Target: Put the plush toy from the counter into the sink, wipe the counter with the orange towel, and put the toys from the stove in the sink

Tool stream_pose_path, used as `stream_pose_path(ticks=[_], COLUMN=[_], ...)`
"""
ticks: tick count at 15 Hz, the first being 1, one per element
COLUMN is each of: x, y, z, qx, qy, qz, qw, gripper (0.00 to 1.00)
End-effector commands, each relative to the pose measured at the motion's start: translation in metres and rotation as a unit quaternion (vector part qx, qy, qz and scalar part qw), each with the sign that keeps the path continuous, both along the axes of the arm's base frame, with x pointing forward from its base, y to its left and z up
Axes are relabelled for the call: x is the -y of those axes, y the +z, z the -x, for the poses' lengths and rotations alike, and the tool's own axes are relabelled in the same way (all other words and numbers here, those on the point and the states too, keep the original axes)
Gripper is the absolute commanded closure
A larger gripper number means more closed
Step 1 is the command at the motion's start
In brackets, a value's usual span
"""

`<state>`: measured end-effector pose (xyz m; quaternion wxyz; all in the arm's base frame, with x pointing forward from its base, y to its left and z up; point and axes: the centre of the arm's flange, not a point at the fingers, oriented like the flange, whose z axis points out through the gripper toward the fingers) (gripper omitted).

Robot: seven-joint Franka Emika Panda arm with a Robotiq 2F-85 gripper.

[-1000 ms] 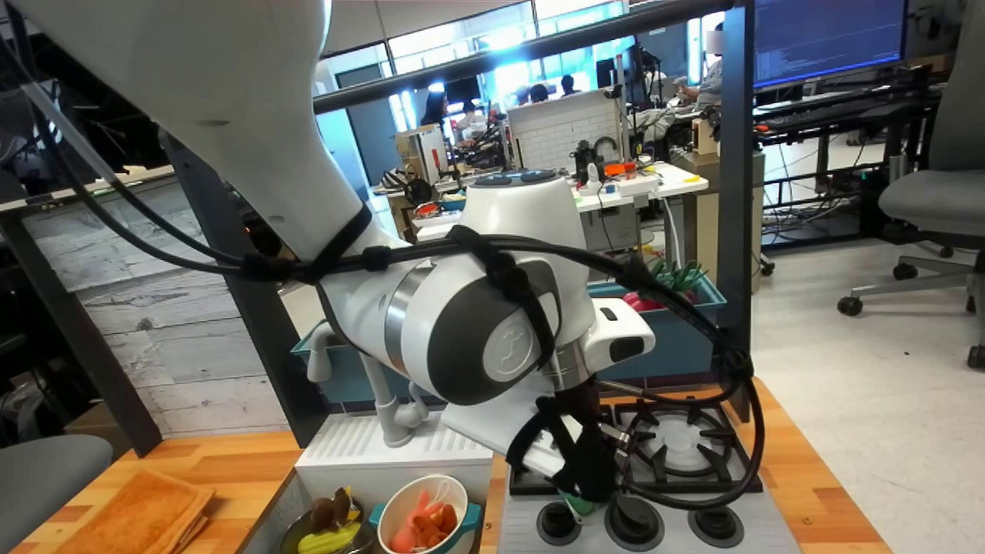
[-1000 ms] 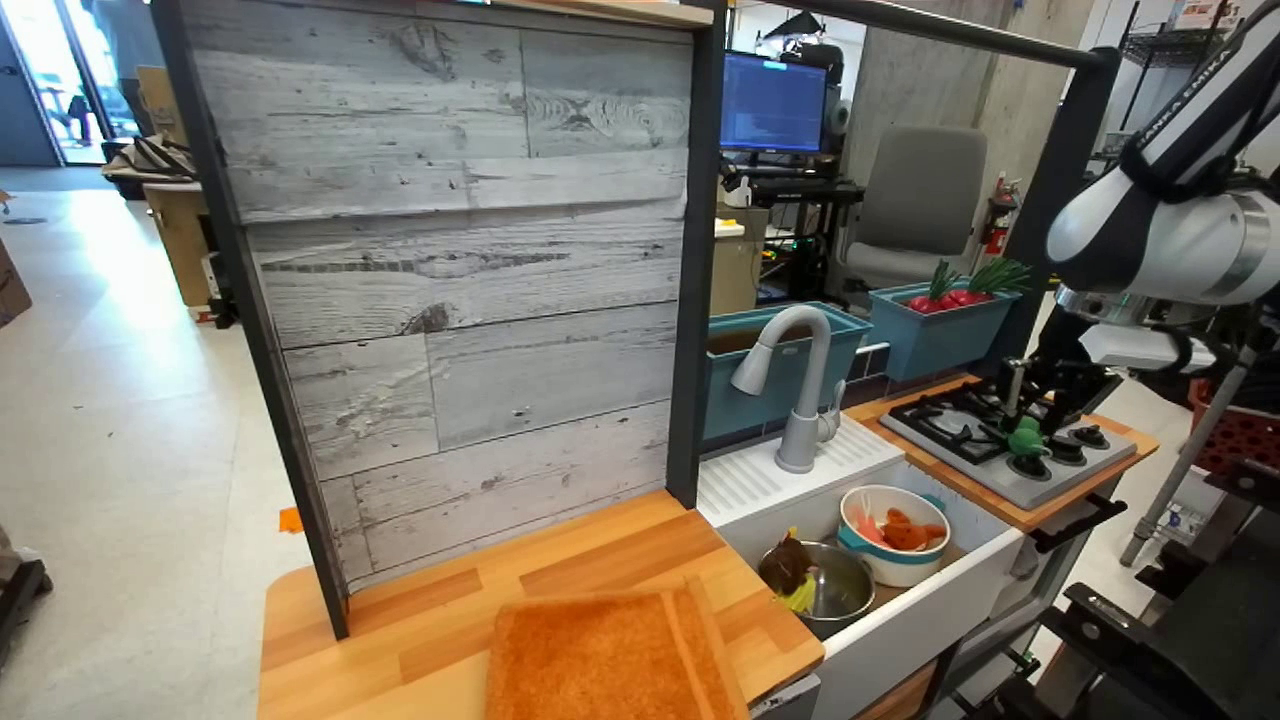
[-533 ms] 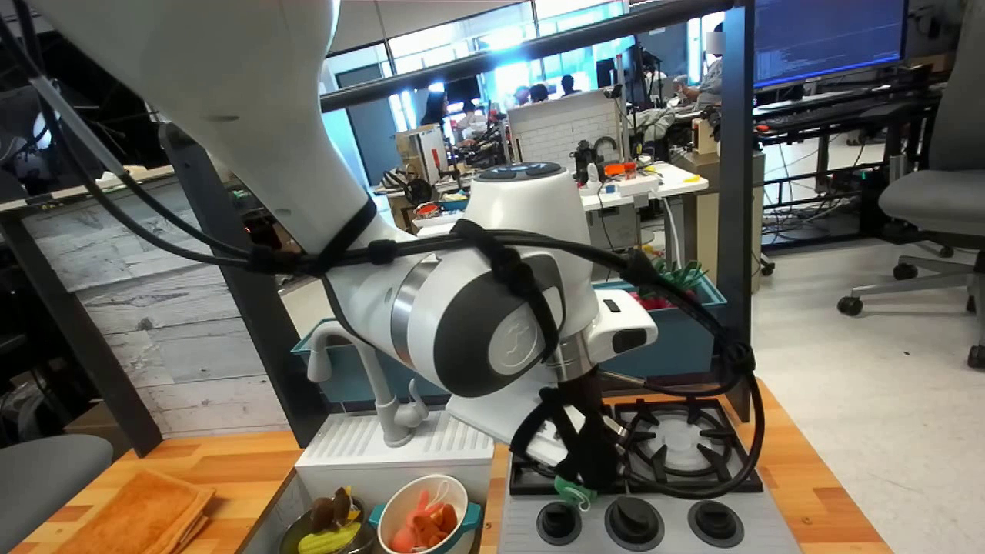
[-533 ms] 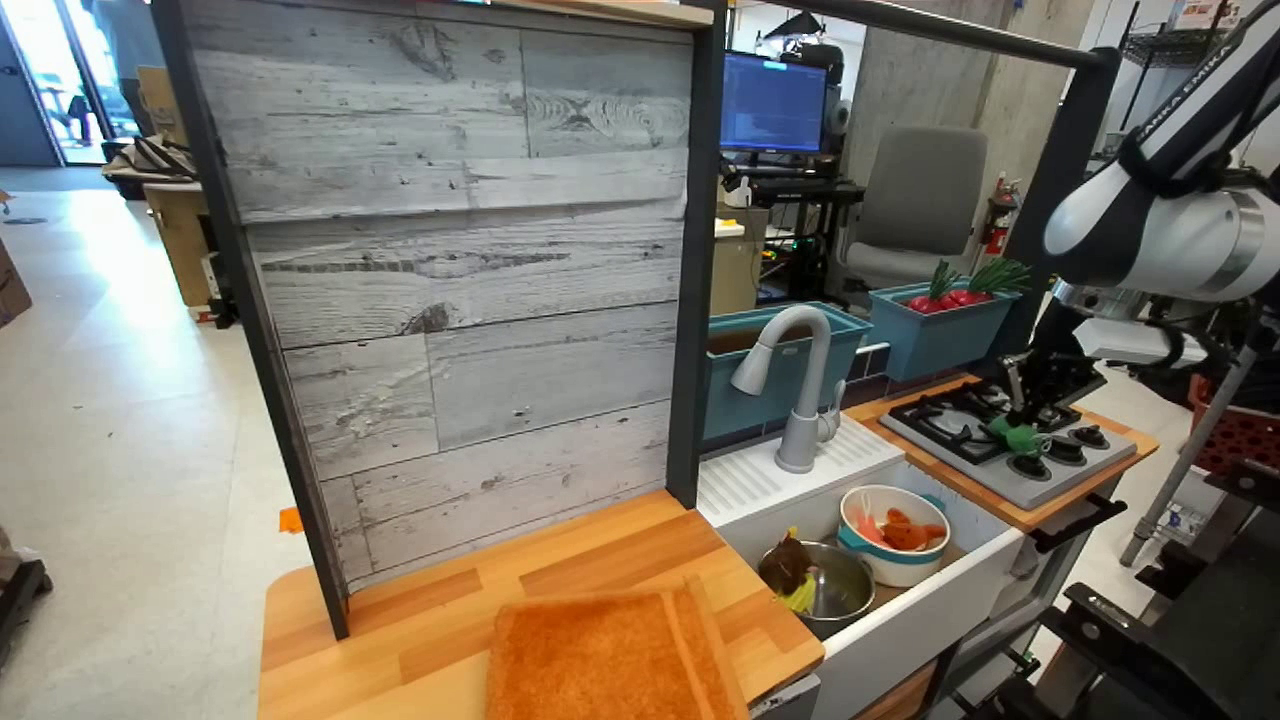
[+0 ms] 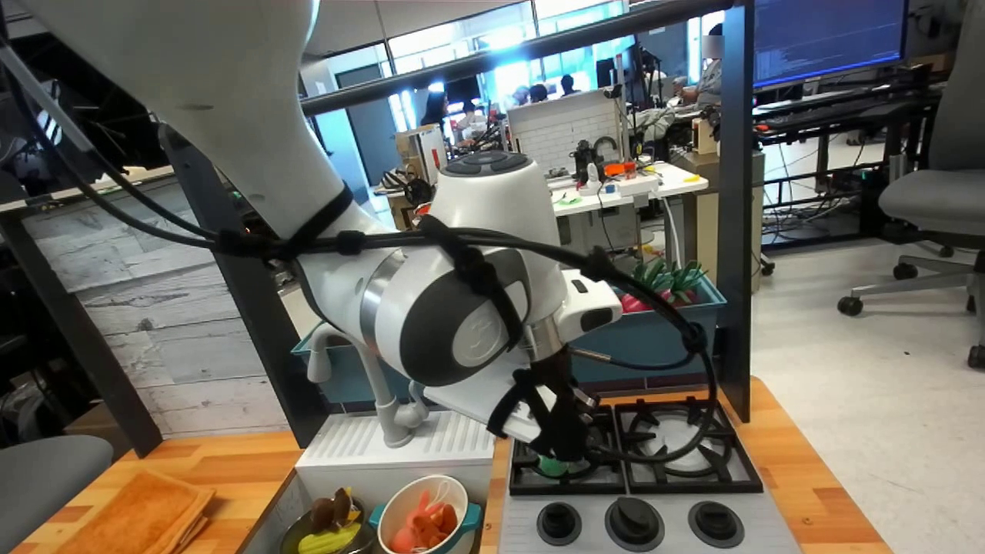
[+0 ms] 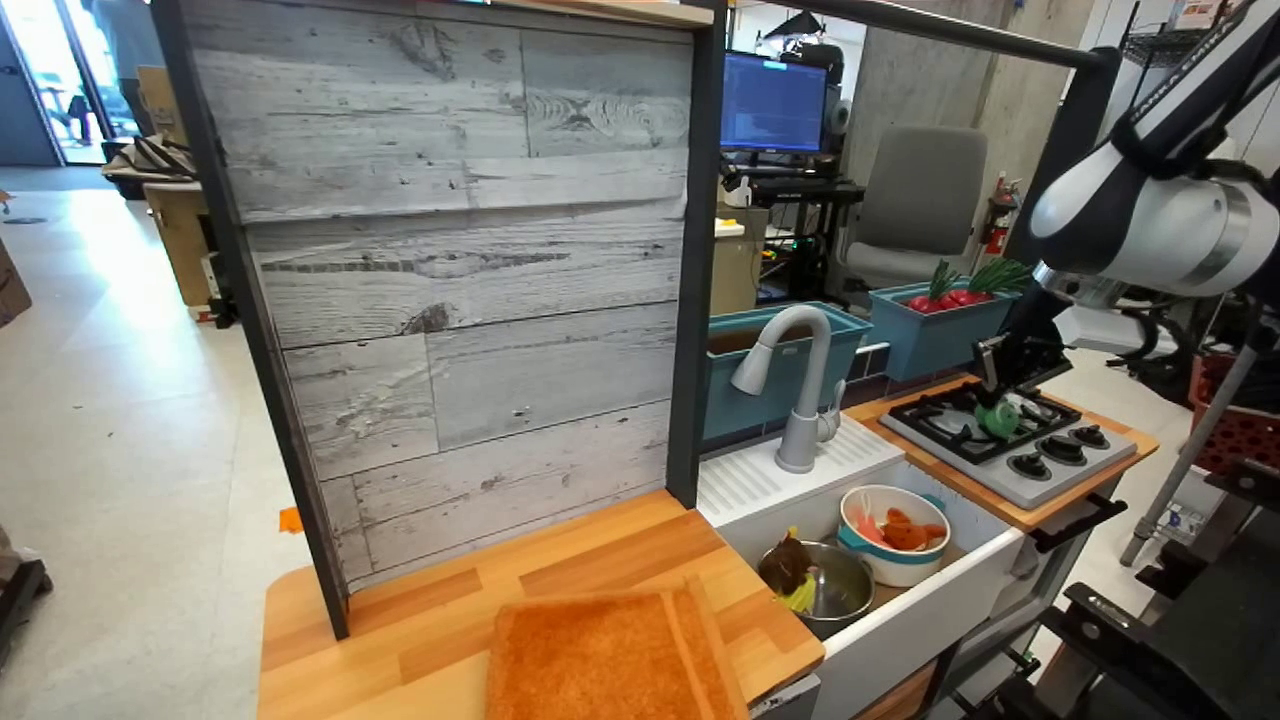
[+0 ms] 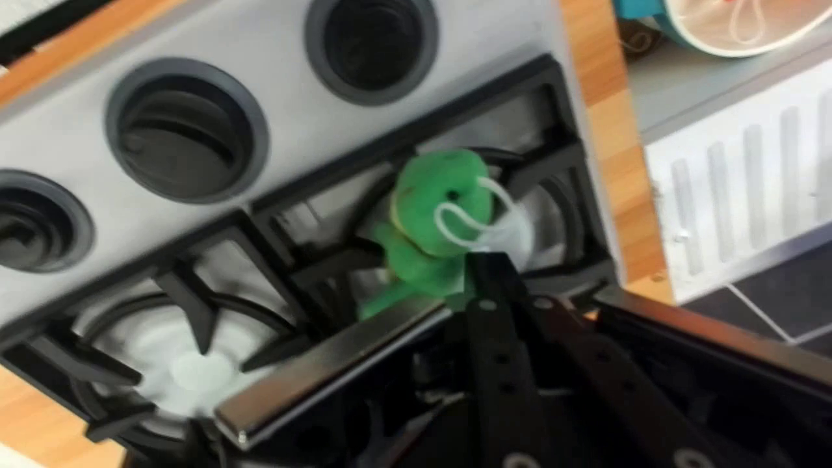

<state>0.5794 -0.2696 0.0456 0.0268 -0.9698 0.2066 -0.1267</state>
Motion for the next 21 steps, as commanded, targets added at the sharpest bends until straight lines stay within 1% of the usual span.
stream_pose_path(ticks=[1, 4, 5, 6, 7, 8, 9, 10, 11, 12, 13, 14, 15, 16, 19, 21], x=[-0.052, -0.099, -0.113, -0.122, -0.125, -0.124, -0.128, -0.128, -0.127, -0.126, -0.119, -0.109, -0.098, -0.084, -0.045, -0.029], y=[0.054, 0.074, 0.077, 0.079, 0.081, 0.080, 0.075, 0.074, 0.073, 0.072, 0.068, 0.062, 0.055, 0.046, 0.027, 0.018], z=[0.028, 0.028, 0.029, 0.028, 0.030, 0.029, 0.015, 0.018, 0.021, 0.022, 0.021, 0.020, 0.018, 0.017, 0.021, 0.020], qx=[0.063, 0.102, 0.104, 0.103, 0.102, 0.105, 0.098, 0.097, 0.096, 0.095, 0.089, 0.078, 0.067, 0.054, 0.015, -0.001], qy=[0.075, 0.142, 0.161, 0.172, 0.172, 0.173, 0.163, 0.166, 0.167, 0.167, 0.158, 0.140, 0.120, 0.091, 0.033, 0.005], qz=[-0.033, -0.069, -0.081, -0.083, -0.087, -0.086, -0.087, -0.089, -0.089, -0.089, -0.076, -0.068, -0.056, -0.035, 0.001, 0.014], qw=[0.9947, 0.9823, 0.9781, 0.9762, 0.9760, 0.9755, 0.9778, 0.9772, 0.9772, 0.9773, 0.9805, 0.9847, 0.9889, 0.9938, 0.9993, 0.9999], gripper=[1.00, 1.00, 1.00, 0.74, 0.73, 0.66, 0.85, 0.76, 0.70, 0.41, 0.41, 0.39, 0.31, 0.25, 0.02, 0.00])
